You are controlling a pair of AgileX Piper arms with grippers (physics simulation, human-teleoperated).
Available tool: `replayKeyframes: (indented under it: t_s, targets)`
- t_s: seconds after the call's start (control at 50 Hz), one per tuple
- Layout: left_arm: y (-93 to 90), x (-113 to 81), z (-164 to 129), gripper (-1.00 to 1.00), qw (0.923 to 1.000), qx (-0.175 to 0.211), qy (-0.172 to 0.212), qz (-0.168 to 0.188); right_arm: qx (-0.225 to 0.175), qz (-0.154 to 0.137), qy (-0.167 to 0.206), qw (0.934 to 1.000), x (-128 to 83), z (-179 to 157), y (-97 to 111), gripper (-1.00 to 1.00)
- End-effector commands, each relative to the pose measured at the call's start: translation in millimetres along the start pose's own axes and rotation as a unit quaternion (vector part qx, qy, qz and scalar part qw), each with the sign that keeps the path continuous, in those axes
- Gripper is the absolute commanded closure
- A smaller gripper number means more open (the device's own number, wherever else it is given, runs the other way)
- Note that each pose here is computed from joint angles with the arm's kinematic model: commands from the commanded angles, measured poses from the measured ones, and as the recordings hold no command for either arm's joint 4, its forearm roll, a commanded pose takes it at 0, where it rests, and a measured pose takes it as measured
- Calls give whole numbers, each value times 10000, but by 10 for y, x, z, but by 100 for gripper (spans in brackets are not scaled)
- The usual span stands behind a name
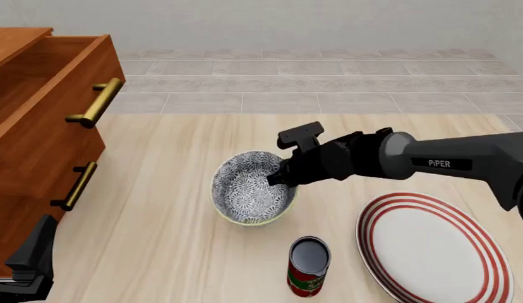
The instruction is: Put the bowl on the plate.
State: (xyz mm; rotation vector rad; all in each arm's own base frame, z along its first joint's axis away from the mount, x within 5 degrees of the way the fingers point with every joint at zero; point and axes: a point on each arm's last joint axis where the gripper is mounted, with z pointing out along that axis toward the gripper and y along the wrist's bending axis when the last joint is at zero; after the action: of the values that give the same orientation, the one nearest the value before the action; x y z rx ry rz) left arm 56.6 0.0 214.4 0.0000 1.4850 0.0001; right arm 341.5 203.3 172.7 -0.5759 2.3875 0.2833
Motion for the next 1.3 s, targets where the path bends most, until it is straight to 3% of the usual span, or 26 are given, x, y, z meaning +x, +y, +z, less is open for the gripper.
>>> replayKeyframes:
  t_s: [0.02,0.42,0.84,1.3]
  targets:
    - [0,0,0,-100,10000,1,1,-1,109,-241,-123,9996,-117,-110,-58,100]
    - [0,0,0,-100,10000,0,0,0,71,-343,-329,9988,-270,-313,-5,100]
    - [0,0,0,-100,10000,0,0,1,223,-361,-708,9966,-457,-748,-151,100]
    - [0,0,0,-100,10000,-1,2,0,597,113,-899,9941,-170,-1147,-506,100]
